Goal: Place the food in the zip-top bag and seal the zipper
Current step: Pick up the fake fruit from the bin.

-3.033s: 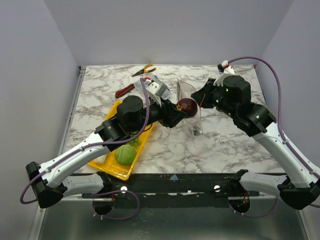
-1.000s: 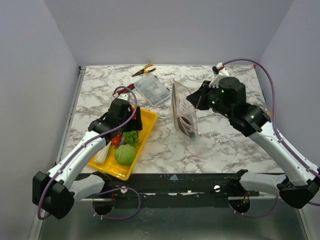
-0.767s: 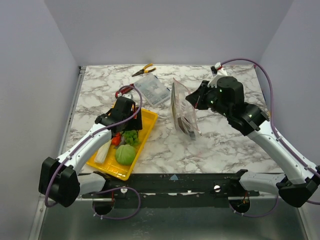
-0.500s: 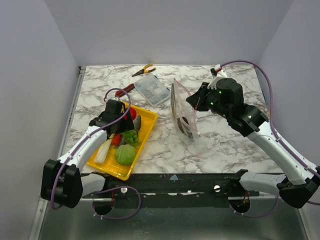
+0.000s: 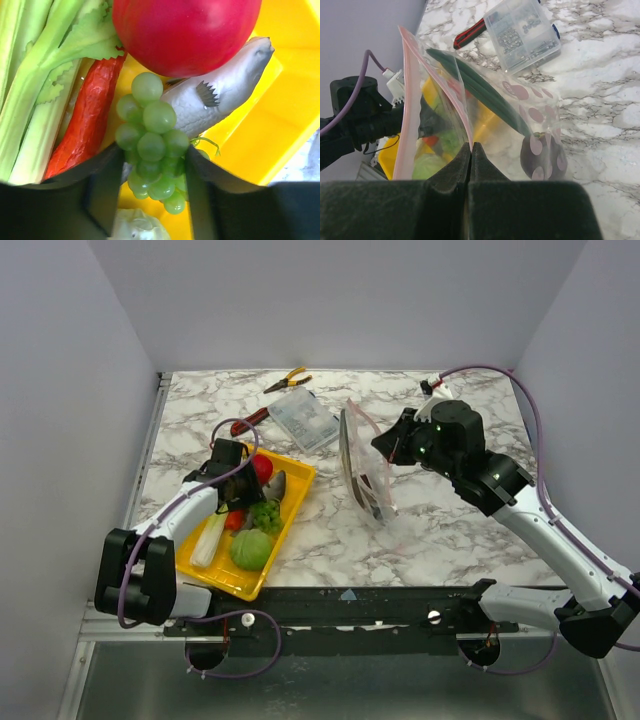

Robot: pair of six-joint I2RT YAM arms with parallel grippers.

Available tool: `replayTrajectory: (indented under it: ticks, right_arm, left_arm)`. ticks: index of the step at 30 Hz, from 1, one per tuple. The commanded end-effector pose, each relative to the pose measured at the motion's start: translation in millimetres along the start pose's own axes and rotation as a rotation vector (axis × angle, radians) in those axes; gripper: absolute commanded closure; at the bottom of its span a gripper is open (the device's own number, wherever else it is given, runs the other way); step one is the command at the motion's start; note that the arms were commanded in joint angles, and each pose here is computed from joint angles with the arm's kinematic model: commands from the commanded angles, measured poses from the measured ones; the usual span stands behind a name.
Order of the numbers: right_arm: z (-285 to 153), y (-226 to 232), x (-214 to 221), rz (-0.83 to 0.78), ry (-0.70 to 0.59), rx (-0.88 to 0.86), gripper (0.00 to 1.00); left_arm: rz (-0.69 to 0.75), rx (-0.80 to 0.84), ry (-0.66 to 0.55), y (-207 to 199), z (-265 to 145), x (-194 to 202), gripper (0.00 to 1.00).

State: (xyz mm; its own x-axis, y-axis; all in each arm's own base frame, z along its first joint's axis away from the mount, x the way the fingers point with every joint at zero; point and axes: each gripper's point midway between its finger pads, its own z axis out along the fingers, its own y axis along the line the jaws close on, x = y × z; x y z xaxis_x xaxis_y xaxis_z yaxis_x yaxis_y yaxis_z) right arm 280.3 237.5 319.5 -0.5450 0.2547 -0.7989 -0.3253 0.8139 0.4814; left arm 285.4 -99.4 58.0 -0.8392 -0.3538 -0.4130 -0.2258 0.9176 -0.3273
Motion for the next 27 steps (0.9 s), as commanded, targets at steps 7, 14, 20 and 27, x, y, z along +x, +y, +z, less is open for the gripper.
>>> replayTrajectory:
  ticks: [7, 14, 20, 27]
  right_arm:
    - [-3.1, 10.7, -8.2, 0.001, -0.010, -0.033, 0.99]
    - [-2.7, 9.2, -7.7, -0.002, 0.002, -0.019, 0.99]
    - [-5.4, 8.1, -10.3, -0.011, 0.006, -0.004, 0.99]
    - [2.7, 9.2, -12.6, -0.027, -0.011, -0.012, 0.99]
  left_arm:
    - [-0.002, 0.177, -0.035, -29.0, -30.7, -0.5, 0.88]
    - [0.019, 0.269, -0.212, -39.9, -86.7, -16.2, 0.96]
    - [0.069, 0.342, -0.329, -51.9, -137.7, -28.3, 1.00]
    - [0.140, 0.556, -0.417, -83.6, -201.0, -26.2, 1.00]
